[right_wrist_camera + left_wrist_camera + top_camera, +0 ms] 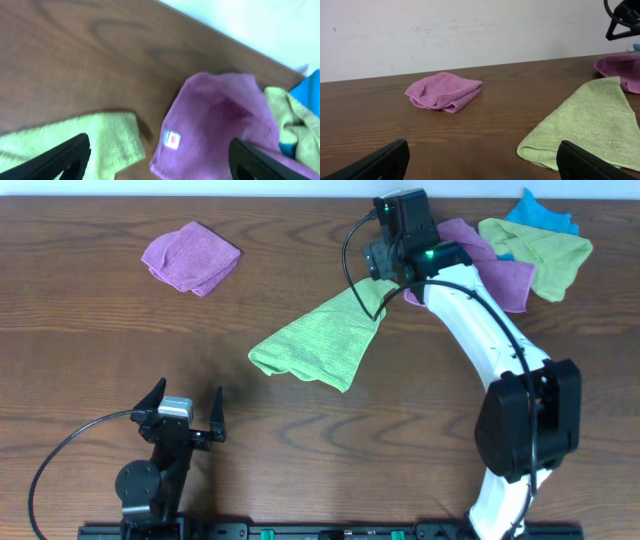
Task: Fold the cloth
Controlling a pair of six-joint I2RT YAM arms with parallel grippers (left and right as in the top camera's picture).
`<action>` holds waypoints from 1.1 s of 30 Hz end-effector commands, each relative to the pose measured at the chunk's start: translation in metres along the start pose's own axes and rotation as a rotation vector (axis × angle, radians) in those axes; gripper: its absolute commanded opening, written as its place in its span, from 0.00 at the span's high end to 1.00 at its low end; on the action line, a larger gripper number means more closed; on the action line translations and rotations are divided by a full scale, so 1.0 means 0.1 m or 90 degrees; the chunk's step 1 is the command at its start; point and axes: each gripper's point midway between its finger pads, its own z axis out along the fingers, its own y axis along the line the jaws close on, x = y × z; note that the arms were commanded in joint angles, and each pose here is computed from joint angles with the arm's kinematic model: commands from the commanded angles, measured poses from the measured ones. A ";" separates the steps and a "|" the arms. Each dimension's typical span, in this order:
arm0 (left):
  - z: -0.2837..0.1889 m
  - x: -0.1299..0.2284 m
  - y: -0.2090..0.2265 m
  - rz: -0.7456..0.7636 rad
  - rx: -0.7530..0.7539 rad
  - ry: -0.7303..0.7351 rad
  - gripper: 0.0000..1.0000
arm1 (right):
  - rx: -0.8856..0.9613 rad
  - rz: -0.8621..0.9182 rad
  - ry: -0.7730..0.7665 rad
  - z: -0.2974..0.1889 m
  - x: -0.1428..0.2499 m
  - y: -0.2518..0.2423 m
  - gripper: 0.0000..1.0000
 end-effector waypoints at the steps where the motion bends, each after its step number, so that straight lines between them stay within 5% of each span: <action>1: 0.02 0.18 -0.01 0.006 0.004 0.024 0.05 | -0.051 0.028 -0.031 -0.46 -0.18 0.17 0.12; 11: 0.02 0.18 -0.01 0.006 0.004 0.024 0.05 | -0.384 0.053 0.211 -0.98 0.75 1.11 0.14; 33: 0.02 0.18 -0.02 0.006 0.004 0.024 0.05 | -0.435 0.212 0.400 -0.68 1.97 1.71 0.27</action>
